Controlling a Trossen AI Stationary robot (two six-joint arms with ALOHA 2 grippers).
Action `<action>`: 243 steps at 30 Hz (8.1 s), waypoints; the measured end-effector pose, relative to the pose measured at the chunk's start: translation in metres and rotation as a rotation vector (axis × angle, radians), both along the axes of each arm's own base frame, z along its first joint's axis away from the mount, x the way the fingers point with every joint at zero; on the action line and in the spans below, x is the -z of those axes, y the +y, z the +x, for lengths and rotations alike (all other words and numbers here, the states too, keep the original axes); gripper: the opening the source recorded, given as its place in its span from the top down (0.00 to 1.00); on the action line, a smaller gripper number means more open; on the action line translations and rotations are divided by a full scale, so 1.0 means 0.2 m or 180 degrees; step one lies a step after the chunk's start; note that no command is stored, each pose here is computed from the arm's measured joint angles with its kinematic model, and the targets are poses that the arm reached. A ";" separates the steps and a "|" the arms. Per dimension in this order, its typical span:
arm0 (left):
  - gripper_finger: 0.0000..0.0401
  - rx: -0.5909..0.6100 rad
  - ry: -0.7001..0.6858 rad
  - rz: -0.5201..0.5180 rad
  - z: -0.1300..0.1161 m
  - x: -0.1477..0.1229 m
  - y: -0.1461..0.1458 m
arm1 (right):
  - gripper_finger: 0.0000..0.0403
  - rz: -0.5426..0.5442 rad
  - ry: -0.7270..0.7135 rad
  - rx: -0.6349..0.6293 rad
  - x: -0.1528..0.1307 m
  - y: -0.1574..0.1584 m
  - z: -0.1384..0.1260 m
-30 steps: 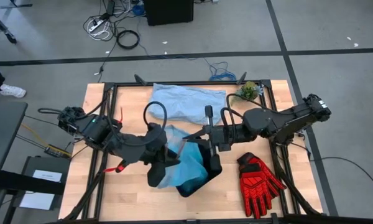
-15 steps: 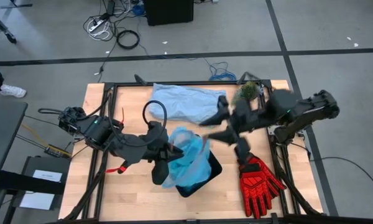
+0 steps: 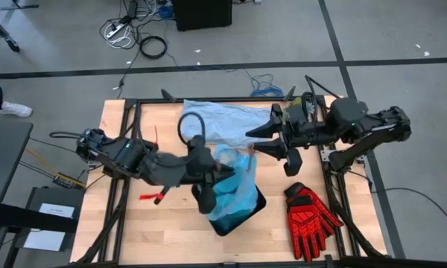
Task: Place trash/remove bag and relplace
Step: Close the light blue trash bag
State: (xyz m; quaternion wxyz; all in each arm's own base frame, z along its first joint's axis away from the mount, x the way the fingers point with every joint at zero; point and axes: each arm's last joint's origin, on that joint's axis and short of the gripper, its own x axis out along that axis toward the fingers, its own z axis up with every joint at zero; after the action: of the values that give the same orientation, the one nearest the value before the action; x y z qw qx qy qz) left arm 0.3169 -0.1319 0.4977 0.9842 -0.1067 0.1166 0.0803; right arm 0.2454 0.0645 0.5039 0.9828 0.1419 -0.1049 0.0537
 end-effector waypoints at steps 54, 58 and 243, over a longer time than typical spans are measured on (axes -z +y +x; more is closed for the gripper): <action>0.38 -0.0033 -0.0779 0.0235 0.08 -0.19 0.20 | 1.00 -0.1026 -0.0364 0.0608 -0.34 -0.13 0.01; 0.38 -0.0374 -0.0756 0.0351 0.09 -0.19 0.23 | 1.00 -0.1061 -0.0250 0.0529 -0.32 -0.11 0.03; 1.00 -0.0940 -0.1305 0.0550 0.10 -0.23 0.00 | 0.75 -0.1003 0.0451 0.0576 0.09 0.32 -0.05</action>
State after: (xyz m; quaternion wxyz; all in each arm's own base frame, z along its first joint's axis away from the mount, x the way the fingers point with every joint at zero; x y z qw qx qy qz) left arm 0.3377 -0.1310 0.5443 0.9703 -0.0521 -0.1094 0.2094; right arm 0.2354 0.1289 0.4867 0.9986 -0.0204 -0.0381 -0.0293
